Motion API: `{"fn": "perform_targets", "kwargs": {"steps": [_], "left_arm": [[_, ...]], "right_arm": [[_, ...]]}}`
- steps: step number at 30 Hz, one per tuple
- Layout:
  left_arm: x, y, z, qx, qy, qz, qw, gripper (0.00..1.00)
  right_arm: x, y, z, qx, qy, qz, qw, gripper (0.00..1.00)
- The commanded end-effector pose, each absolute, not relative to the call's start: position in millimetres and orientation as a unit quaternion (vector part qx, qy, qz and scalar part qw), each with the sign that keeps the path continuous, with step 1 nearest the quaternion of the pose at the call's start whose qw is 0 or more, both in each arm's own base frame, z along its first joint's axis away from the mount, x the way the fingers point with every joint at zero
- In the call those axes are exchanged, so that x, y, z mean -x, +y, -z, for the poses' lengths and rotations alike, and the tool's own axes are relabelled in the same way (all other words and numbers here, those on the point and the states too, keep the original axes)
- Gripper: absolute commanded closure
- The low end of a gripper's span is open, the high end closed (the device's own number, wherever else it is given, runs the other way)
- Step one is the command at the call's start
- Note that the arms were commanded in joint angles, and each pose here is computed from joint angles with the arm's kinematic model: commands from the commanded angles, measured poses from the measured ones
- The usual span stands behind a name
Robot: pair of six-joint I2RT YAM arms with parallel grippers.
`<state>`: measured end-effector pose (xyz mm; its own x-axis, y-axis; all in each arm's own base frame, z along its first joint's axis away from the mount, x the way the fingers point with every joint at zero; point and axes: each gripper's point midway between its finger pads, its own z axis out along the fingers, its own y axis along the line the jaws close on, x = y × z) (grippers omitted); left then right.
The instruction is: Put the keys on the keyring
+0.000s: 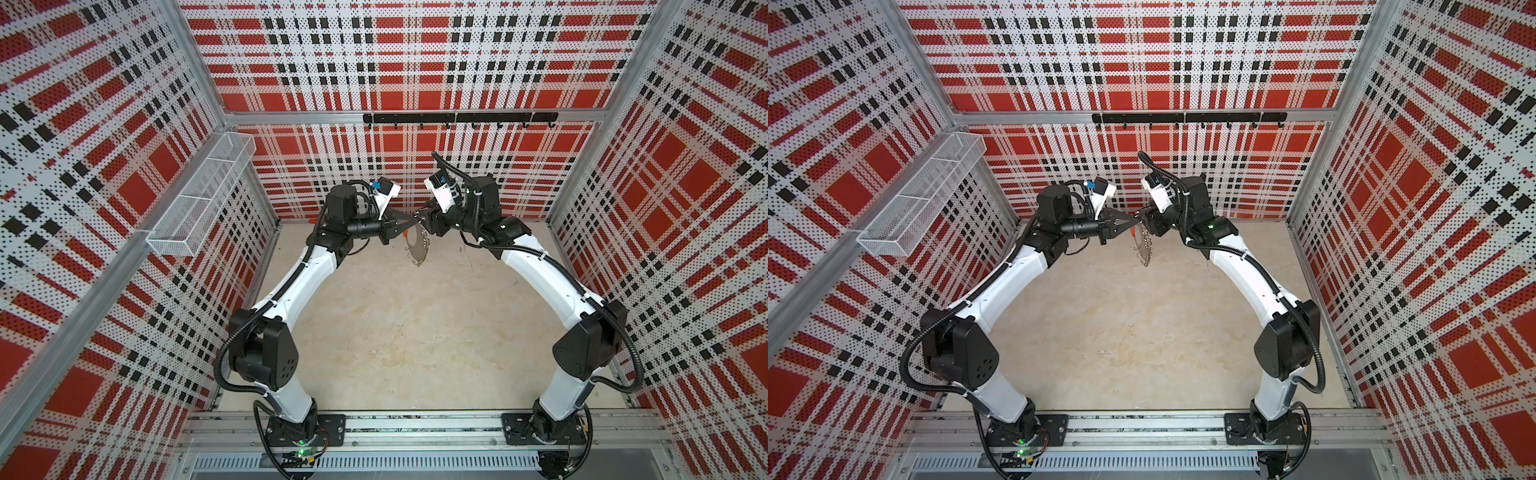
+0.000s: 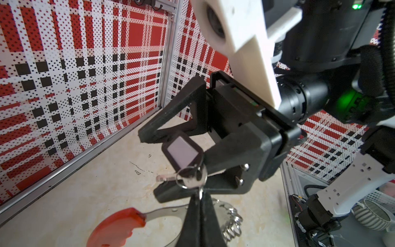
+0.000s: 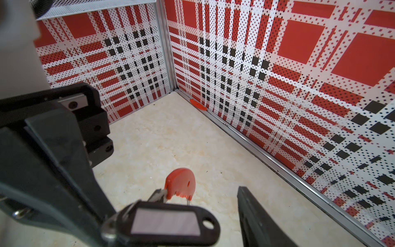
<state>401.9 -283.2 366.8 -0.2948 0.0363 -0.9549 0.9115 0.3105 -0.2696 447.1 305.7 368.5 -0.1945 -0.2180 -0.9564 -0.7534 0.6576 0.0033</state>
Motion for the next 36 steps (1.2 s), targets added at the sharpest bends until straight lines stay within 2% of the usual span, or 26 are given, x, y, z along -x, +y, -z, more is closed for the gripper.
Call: {"fn": "perform_targets", "kwargs": {"steps": [1, 13, 27, 33, 36], "left_arm": [[-398.3, -283.5, -370.6, -0.365, 0.654, 0.464, 0.473, 1.0], [-399.3, -282.8, -366.9, -0.362, 0.661, 0.463, 0.467, 1.0], [-399.6, -284.6, -360.3, -0.356, 0.672, 0.461, 0.457, 1.0], [-406.5, -293.6, -340.4, -0.334, 0.701, 0.471, 0.419, 1.0], [-411.9, -296.3, -326.9, -0.314, 0.72, 0.483, 0.387, 1.0]], "right_arm": [[-433.3, 301.3, -414.5, 0.322, 0.696, -0.268, 0.583, 0.37], [-444.4, 281.5, -417.5, 0.273, 0.708, -0.303, 0.576, 0.34], [-455.1, 246.5, -414.7, 0.205, 0.725, -0.273, 0.598, 0.33], [-442.5, 253.0, -399.8, 0.222, 0.725, -0.304, 0.577, 0.33], [-431.7, 260.4, -384.5, 0.241, 0.725, -0.327, 0.555, 0.38]]}}
